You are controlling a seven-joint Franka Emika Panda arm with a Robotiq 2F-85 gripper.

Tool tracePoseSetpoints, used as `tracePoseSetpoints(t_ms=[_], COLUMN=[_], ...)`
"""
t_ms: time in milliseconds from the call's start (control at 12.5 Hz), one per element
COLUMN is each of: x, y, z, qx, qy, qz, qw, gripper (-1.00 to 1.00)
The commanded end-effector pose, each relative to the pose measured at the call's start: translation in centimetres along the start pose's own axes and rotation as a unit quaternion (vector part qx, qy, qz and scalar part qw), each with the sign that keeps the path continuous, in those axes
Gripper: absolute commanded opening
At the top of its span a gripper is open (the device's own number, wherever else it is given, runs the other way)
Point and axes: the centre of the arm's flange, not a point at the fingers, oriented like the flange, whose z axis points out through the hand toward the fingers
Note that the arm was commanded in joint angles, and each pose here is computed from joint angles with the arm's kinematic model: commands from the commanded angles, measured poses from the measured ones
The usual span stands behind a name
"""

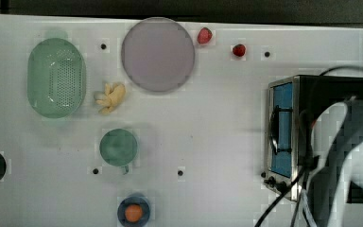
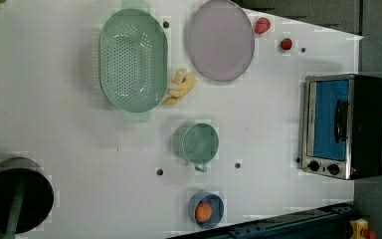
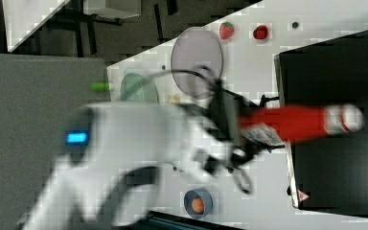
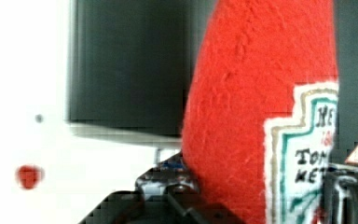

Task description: Pick Ketchup from oven and place it on table.

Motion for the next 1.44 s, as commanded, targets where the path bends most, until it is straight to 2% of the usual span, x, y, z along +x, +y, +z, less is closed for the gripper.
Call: tracePoseSetpoints(t_ms=[80,240,480,720,960,1440], x=[-7.7,-14.1,-23.7,-30.2,-32.3,-31.9], y=[-4.2,-6.7,-10.3,-11.3,-10.6,-7.6], z=[-11.1,-12.6,-11.9,-8.3,-1.6,13.0], qx=[0.058,0.042,0.028,-0.005,-0.046,-0.043], qy=[0.019,-0.003,-0.018,-0.037,-0.057,-0.054], qz=[-0.072,-0.132,-0.221,-0.276,-0.29,-0.273], qw=[0.996,0.99,0.975,0.96,0.954,0.959], gripper=[0.29,0.29,0.29,0.29,0.29,0.29])
